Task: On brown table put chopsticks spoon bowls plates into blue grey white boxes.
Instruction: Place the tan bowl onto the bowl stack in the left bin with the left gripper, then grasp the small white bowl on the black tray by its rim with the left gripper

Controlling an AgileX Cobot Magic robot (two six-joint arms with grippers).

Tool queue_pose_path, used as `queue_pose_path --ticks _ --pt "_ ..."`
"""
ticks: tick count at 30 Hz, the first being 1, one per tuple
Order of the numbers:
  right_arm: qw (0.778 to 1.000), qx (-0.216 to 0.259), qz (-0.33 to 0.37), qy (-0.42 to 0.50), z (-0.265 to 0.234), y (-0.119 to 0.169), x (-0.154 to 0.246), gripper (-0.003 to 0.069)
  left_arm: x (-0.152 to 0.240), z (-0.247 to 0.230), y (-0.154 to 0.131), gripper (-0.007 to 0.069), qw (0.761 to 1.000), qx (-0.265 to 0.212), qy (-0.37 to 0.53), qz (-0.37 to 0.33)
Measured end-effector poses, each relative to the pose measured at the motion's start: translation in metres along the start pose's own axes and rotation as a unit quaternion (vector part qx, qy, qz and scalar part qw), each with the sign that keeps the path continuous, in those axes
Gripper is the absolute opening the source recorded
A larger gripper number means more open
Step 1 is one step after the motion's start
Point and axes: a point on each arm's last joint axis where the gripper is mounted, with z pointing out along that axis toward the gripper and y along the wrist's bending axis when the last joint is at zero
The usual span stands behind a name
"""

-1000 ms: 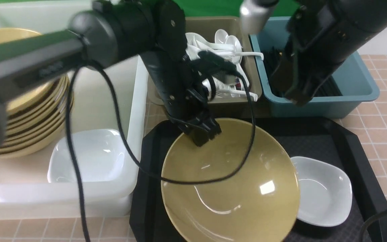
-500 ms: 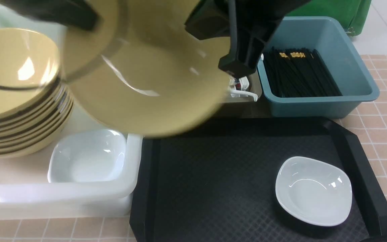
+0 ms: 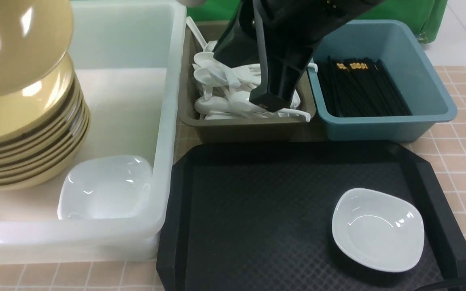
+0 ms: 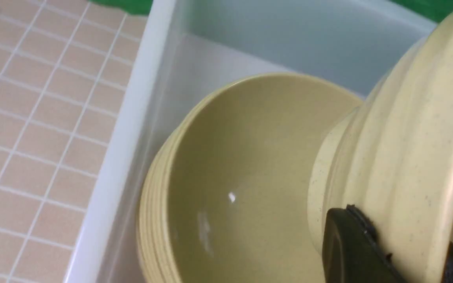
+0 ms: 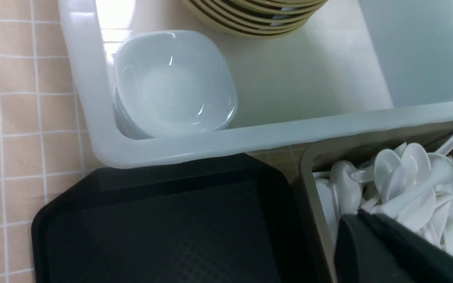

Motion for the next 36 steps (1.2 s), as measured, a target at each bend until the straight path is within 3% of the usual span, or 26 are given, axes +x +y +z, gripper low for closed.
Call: queue_pose_path --ticks 8,12,15,21,26,31,33,36 --pt "1.0 -0.001 -0.002 0.001 0.0 0.0 0.0 0.0038 0.008 0.063 0.038 0.0012 0.997 -0.005 0.072 -0.028" --pt "1.0 -0.003 -0.002 0.004 0.0 0.0 0.001 0.004 0.009 0.073 0.044 0.0059 0.997 -0.004 0.078 -0.016" --pt "1.0 -0.003 -0.002 0.004 0.0 0.001 0.001 0.0041 0.009 0.072 0.043 0.0137 0.997 -0.002 0.078 0.003" --pt "1.0 -0.009 -0.011 0.012 0.0 0.002 0.002 0.0043 0.003 0.053 0.036 0.0426 0.997 -0.02 0.07 0.03" --pt "1.0 -0.012 -0.013 0.02 0.0 0.002 0.004 0.0046 -0.012 0.018 0.021 0.0538 0.997 -0.041 0.031 0.053" --pt "0.998 0.013 0.019 0.055 -0.001 -0.003 0.01 0.0047 -0.021 -0.023 -0.018 0.0512 0.998 -0.031 -0.013 0.051" --pt "0.996 0.028 0.044 0.068 0.001 -0.008 0.016 0.0047 -0.02 -0.022 -0.04 0.0455 0.997 -0.011 -0.011 0.076" --pt "0.987 0.052 0.109 0.109 0.008 -0.026 0.041 0.0047 -0.005 0.003 -0.099 0.0309 0.985 0.051 0.032 0.16"
